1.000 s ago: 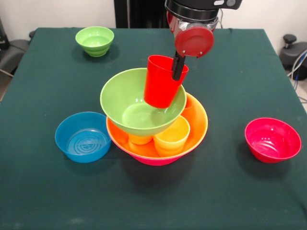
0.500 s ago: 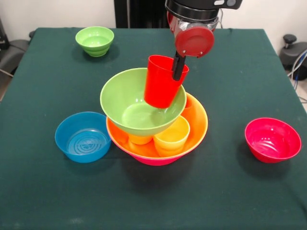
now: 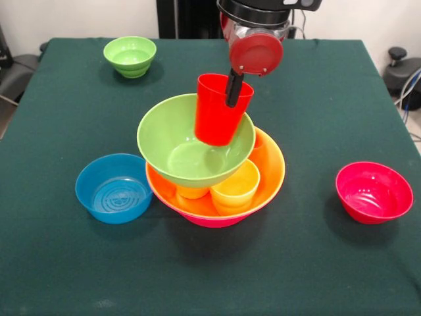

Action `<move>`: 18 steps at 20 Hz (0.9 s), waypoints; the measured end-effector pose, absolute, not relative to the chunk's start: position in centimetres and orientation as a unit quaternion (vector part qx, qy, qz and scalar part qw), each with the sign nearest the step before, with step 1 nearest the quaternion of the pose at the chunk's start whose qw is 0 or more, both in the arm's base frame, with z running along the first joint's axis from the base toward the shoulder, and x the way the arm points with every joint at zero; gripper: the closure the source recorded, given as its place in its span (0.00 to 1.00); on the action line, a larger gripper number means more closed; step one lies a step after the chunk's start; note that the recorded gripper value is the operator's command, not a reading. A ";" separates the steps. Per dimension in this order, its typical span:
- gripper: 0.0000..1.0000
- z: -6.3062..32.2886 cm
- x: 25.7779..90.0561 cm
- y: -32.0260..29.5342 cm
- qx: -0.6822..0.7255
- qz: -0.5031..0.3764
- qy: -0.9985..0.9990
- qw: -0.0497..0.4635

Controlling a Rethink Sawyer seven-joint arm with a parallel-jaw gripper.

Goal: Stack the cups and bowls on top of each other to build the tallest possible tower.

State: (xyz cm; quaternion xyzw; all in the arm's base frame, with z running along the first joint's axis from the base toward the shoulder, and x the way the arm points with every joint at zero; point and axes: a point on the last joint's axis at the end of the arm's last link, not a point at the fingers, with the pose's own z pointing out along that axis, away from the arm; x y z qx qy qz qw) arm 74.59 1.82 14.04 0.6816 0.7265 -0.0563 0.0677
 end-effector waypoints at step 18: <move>1.00 15.8 74.7 -1.0 0.691 -0.060 0.715 0.082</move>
